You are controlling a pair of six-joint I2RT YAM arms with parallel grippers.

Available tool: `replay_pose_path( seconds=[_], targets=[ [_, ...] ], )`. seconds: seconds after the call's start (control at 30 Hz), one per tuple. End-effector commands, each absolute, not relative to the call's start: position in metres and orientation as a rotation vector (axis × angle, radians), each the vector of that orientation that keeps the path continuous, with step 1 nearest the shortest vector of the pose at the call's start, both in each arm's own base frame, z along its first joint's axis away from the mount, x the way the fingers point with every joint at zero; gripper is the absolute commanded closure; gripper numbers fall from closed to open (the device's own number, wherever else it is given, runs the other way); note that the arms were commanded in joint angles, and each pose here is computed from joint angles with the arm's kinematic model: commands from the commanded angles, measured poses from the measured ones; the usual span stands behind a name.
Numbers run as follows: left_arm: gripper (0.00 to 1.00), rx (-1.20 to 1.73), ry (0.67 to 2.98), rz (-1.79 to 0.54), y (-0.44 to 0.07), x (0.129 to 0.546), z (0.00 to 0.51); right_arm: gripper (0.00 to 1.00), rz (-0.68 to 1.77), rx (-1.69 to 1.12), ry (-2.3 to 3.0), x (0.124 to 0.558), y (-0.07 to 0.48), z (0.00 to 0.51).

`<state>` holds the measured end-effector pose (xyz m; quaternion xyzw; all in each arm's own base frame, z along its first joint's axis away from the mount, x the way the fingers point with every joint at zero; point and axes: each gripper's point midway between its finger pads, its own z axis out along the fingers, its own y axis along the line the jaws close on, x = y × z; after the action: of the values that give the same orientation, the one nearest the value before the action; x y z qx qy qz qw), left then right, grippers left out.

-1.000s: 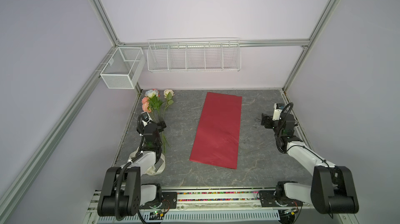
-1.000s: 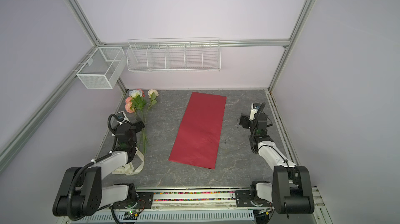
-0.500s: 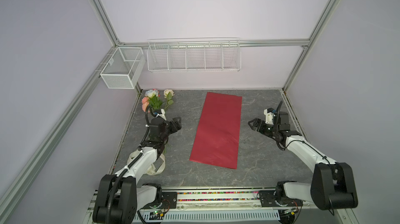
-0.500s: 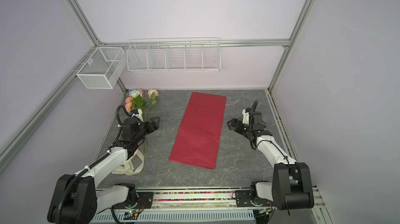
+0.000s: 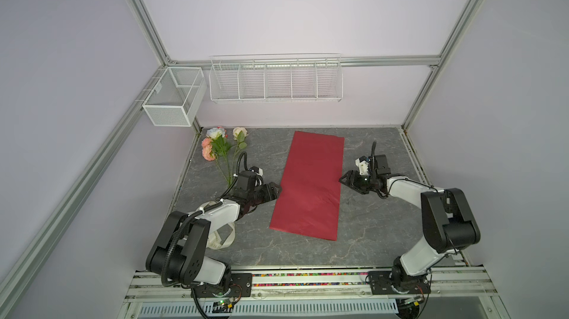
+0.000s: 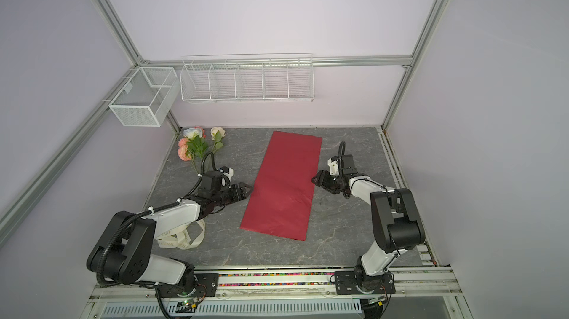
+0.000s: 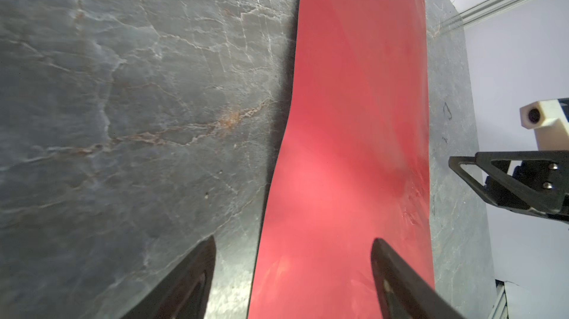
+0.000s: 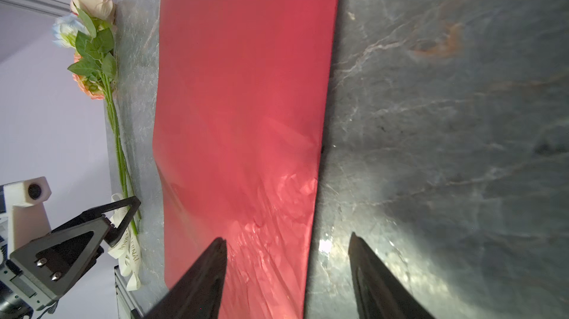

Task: Tie the bouquet of fake flowers
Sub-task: 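Move both grippers toward the near corners of the red paper, then grasp the red paper edges with both grippers and lift them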

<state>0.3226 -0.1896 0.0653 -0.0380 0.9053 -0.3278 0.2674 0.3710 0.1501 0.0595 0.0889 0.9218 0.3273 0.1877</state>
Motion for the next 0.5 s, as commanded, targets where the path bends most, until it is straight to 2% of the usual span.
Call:
replay_pose_path(
  seconds=[0.0, 0.47],
  targets=[
    [0.21, -0.079, 2.432, -0.955, -0.204, 0.335, 0.074, 0.35, 0.955, 0.222, 2.579, 0.383, 0.161, 0.064],
    [0.26, -0.007, 2.487, -1.01, -0.236, 0.384, 0.054, 0.39, 0.936, 0.208, 2.631, 0.389, 0.165, 0.044]
  ],
)
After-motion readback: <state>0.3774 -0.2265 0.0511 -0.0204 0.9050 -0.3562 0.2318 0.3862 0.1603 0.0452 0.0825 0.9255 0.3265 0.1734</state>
